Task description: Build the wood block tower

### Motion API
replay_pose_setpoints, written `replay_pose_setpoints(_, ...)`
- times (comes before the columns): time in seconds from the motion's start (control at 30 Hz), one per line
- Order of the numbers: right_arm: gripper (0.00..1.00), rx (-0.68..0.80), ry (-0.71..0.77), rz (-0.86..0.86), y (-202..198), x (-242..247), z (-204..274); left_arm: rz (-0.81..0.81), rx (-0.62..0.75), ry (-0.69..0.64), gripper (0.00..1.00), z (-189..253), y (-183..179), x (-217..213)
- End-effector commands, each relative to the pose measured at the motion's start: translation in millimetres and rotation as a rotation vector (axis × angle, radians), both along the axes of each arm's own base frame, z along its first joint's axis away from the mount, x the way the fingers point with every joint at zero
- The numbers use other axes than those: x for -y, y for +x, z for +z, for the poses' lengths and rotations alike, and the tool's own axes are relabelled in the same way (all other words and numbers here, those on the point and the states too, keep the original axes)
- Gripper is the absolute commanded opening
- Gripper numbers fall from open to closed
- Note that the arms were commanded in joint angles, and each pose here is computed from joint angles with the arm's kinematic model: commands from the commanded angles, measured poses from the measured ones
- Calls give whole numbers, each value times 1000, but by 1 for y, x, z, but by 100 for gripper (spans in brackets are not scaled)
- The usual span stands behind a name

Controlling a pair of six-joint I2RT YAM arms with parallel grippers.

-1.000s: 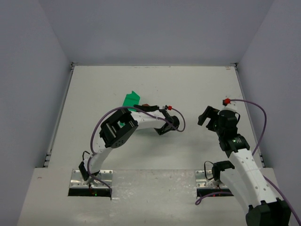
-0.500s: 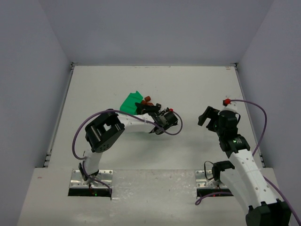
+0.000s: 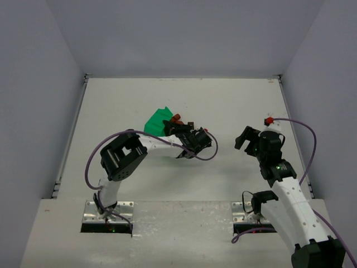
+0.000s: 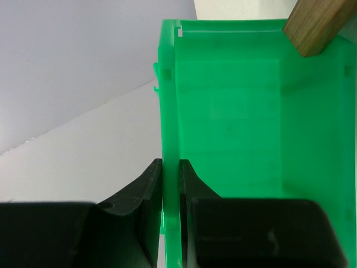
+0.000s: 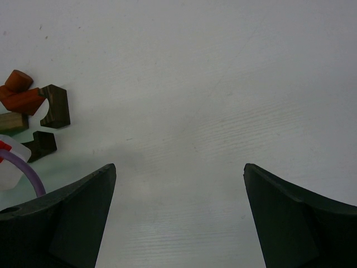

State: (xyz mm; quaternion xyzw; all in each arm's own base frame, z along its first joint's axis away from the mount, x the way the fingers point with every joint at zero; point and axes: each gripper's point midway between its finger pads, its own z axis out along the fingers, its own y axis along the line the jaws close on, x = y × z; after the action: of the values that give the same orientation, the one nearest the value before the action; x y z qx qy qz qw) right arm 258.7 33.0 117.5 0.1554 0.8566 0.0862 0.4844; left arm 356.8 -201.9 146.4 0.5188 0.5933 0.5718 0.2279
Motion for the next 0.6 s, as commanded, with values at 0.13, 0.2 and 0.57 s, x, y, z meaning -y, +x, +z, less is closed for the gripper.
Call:
replay_pose_setpoints(0.13,95,56,2,-16,5,2,16,-49,73,-233,0,60,5,-13)
replay_pose_setpoints(0.2,95,59,0,-16,5,3,17,-102,22,-413,0,69,11,-13)
replay_pose_setpoints(0.57,95,59,-6,-28,5,5,17,-258,-12,-997,0,126,36,-57)
